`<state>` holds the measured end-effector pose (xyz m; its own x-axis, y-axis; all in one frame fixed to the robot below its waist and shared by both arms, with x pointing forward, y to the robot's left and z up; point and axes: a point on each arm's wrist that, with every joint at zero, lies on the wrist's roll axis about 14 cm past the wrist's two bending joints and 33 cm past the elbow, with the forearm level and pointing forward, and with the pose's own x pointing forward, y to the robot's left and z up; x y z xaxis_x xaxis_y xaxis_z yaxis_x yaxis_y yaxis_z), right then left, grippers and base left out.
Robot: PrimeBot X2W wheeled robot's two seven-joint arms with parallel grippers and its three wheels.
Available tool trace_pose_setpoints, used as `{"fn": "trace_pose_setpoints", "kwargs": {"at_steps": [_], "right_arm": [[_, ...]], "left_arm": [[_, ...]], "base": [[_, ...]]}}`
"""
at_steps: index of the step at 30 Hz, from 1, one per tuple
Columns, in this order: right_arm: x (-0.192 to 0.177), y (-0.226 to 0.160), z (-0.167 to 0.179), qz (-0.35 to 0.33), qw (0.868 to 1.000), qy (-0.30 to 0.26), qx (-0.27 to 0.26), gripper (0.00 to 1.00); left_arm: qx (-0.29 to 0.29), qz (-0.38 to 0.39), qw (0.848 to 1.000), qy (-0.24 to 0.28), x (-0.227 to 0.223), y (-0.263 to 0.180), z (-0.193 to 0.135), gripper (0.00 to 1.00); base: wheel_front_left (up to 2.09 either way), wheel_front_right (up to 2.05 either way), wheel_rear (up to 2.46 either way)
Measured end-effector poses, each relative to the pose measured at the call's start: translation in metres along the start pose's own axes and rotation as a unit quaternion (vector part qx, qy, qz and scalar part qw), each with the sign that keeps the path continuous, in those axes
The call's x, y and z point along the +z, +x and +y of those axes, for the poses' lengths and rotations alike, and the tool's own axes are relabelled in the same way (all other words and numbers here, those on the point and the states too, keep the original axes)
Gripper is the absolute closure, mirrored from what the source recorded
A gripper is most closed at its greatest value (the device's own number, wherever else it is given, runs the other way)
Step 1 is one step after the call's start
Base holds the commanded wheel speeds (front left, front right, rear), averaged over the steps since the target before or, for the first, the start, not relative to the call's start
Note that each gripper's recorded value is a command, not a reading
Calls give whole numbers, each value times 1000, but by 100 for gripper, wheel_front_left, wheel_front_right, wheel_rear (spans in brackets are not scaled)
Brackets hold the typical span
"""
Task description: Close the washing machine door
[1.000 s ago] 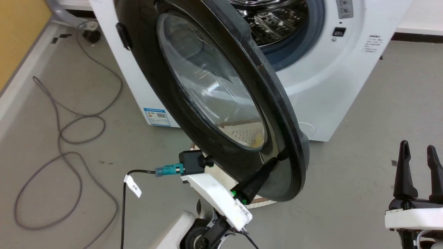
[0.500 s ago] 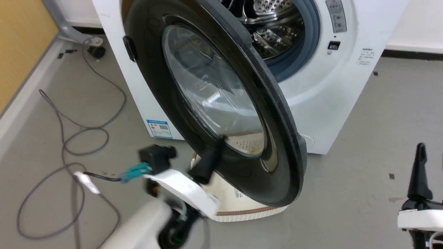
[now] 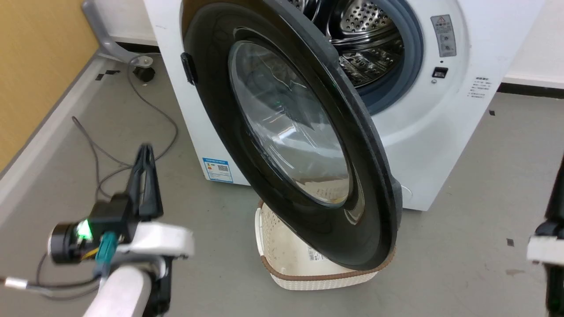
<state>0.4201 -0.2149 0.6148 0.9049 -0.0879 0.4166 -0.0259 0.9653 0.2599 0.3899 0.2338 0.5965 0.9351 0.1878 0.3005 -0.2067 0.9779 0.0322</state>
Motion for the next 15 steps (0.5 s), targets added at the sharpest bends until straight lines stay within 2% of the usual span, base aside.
{"fn": "trace_pose_setpoints", "kwargs": {"at_steps": [4, 5, 6, 7, 11, 15], "right_arm": [[25, 18, 15, -46, 999, 14, 18, 0], [32, 22, 21, -60, 998, 15, 25, 11], [40, 26, 27, -74, 997, 19, 33, 63], [47, 30, 35, -86, 995, 24, 44, 100], [71, 37, 71, -126, 986, 59, 92, 100], [91, 33, 121, -155, 968, 110, 164, 100]], "left_arm": [[26, 7, 999, 27, -5, -18, 20, 0], [31, 6, 999, 33, -5, -22, 24, 0], [34, 6, 999, 41, -5, -26, 27, 0], [38, 6, 998, 46, -5, -30, 30, 0], [53, 18, 997, 52, -11, -45, 38, 0], [60, 32, 997, 38, -17, -56, 41, 0]], "base": [[0, 0, 0], [0, 0, 0], [0, 0, 0], [0, 0, 0], [0, 0, 0], [0, 0, 0]]}}
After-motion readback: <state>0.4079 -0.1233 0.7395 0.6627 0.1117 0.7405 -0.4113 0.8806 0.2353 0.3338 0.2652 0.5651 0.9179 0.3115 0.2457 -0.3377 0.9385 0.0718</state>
